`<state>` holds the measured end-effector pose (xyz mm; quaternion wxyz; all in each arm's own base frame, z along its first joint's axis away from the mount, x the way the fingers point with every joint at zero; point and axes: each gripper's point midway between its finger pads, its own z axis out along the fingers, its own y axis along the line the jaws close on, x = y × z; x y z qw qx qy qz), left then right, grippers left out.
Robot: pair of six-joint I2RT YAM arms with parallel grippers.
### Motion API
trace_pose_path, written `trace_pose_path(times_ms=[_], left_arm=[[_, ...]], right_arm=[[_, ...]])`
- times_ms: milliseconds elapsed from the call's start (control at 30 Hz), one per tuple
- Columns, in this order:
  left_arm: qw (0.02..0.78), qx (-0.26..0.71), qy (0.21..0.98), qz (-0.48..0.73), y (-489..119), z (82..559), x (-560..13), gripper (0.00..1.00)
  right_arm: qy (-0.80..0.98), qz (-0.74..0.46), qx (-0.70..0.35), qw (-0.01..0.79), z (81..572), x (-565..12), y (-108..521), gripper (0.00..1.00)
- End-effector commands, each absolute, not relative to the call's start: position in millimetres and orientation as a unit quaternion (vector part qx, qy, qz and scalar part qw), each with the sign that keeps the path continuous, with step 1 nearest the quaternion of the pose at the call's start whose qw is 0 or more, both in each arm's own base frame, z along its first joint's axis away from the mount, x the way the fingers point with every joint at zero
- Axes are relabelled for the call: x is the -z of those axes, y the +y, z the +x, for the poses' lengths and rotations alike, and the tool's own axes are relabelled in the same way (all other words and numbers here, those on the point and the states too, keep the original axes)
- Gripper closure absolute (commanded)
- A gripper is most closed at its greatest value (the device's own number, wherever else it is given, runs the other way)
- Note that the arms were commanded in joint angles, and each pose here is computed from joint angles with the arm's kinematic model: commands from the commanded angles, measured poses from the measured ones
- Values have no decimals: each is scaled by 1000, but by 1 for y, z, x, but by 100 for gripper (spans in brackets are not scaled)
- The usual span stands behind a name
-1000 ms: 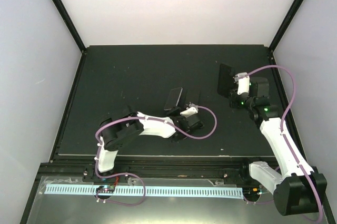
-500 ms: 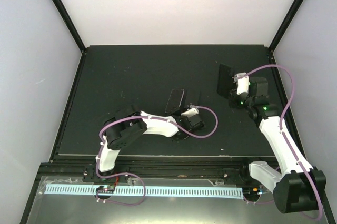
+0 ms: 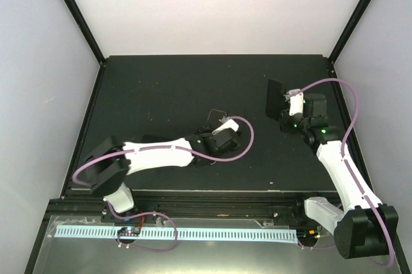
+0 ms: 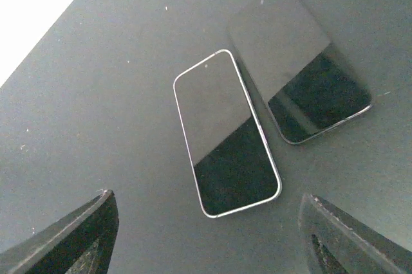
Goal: Take the phone out of the phone case
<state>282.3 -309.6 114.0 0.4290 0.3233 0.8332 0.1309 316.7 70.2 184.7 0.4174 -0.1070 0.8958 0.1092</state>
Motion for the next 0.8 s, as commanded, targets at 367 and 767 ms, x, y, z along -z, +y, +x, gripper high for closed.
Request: trace_pose_path(times_ms=[367,767], left_arm=[[414,188,843,289,-245,210,-277,6],[467,81,858,199,-162,243,-235,7]], right_arm=[[932,-235,-90,261,333,-153,62,99],[964,-220,-121,83,327,-78,46,99]])
